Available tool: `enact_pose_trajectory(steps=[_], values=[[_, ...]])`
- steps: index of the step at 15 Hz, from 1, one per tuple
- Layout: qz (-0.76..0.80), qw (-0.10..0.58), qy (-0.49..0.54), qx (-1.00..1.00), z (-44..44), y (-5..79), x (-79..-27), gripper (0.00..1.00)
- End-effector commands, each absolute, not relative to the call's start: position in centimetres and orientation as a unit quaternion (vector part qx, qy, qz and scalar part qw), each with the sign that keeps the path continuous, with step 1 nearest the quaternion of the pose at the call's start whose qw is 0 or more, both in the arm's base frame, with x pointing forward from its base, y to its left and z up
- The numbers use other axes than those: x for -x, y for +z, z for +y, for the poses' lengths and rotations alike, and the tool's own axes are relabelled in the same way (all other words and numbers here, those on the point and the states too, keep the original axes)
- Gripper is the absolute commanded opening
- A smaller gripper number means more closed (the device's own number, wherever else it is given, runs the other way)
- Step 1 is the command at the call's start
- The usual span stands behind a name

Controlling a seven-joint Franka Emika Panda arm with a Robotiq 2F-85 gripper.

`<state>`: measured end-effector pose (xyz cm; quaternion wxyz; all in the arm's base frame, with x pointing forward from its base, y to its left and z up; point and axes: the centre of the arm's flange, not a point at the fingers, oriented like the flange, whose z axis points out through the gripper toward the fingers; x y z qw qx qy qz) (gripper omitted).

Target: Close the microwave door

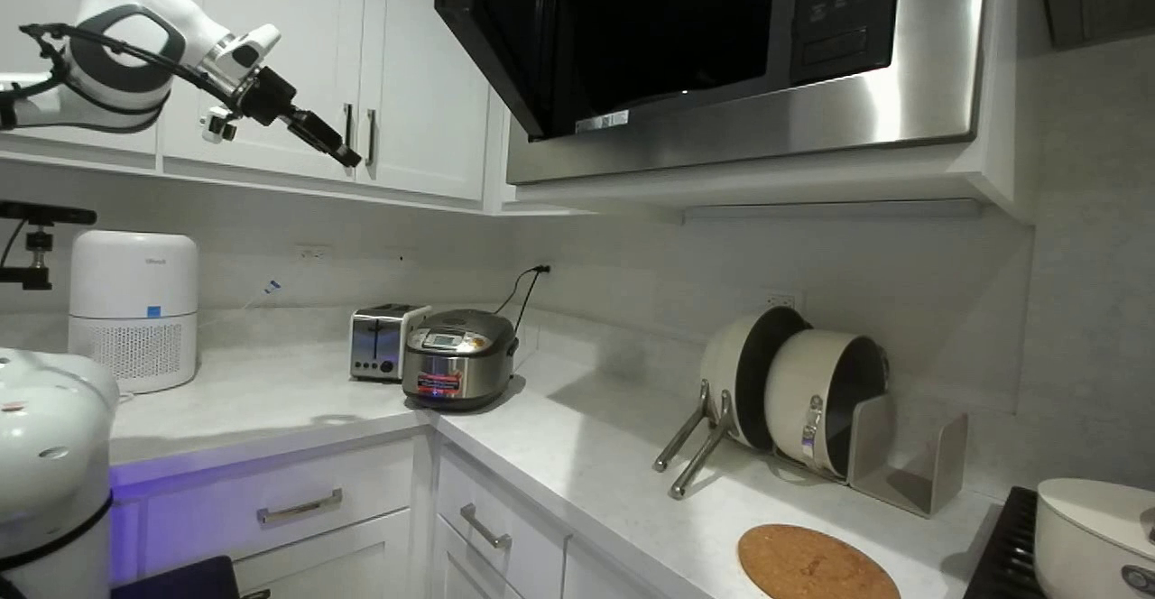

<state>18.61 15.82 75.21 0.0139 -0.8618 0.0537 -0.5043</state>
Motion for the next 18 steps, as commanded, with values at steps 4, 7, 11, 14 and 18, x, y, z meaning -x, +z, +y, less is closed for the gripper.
enact_pose_trajectory(steps=[4, 7, 11, 14, 18], values=[[0.049, -0.011, -0.521, 0.852, 15.0, 78.8, -22.0, 0.01], [0.055, -0.02, -0.516, 0.854, 13.2, 79.8, -23.4, 0.0], [0.06, -0.016, -0.509, 0.859, 9.8, 82.0, -24.7, 0.0], [0.064, -0.011, -0.514, 0.855, 7.5, 84.0, -24.8, 0.0], [0.073, -0.001, -0.537, 0.84, 5.4, 86.4, -24.2, 0.0]])
